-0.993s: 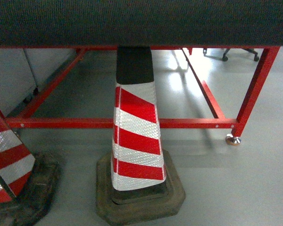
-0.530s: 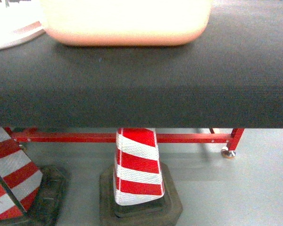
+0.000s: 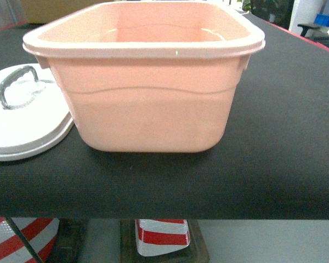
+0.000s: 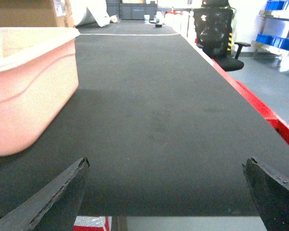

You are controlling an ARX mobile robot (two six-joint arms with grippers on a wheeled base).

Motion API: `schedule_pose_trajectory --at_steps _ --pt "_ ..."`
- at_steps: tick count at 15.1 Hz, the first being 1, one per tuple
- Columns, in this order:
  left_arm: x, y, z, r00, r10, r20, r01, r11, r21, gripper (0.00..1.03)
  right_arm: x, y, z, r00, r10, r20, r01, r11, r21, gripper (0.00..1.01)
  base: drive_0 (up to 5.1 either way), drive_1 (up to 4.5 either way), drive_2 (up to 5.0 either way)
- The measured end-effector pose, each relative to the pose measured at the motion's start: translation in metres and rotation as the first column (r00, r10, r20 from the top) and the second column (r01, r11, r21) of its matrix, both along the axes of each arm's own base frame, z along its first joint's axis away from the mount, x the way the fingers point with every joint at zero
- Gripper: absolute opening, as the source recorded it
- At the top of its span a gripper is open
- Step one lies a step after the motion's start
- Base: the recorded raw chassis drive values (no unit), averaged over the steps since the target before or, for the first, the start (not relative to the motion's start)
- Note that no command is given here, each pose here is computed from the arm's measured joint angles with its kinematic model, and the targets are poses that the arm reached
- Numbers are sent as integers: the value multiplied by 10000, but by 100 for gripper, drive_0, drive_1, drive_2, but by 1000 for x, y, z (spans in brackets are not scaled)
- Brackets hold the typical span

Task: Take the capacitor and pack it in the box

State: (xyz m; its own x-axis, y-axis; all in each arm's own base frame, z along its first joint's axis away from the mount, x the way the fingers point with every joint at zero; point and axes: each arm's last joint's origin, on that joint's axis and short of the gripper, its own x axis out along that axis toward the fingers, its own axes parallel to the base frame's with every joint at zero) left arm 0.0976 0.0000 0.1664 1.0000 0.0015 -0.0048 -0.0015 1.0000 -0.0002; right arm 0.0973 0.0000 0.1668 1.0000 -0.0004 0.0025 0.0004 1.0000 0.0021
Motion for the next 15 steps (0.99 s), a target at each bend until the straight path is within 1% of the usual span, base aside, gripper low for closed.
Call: schedule_pose_trajectory --at_steps 15 --pt "0 0 0 10000 -15 0 15 10000 8 44 0 0 0 10000 0 -8 0 10000 4 98 0 0 0"
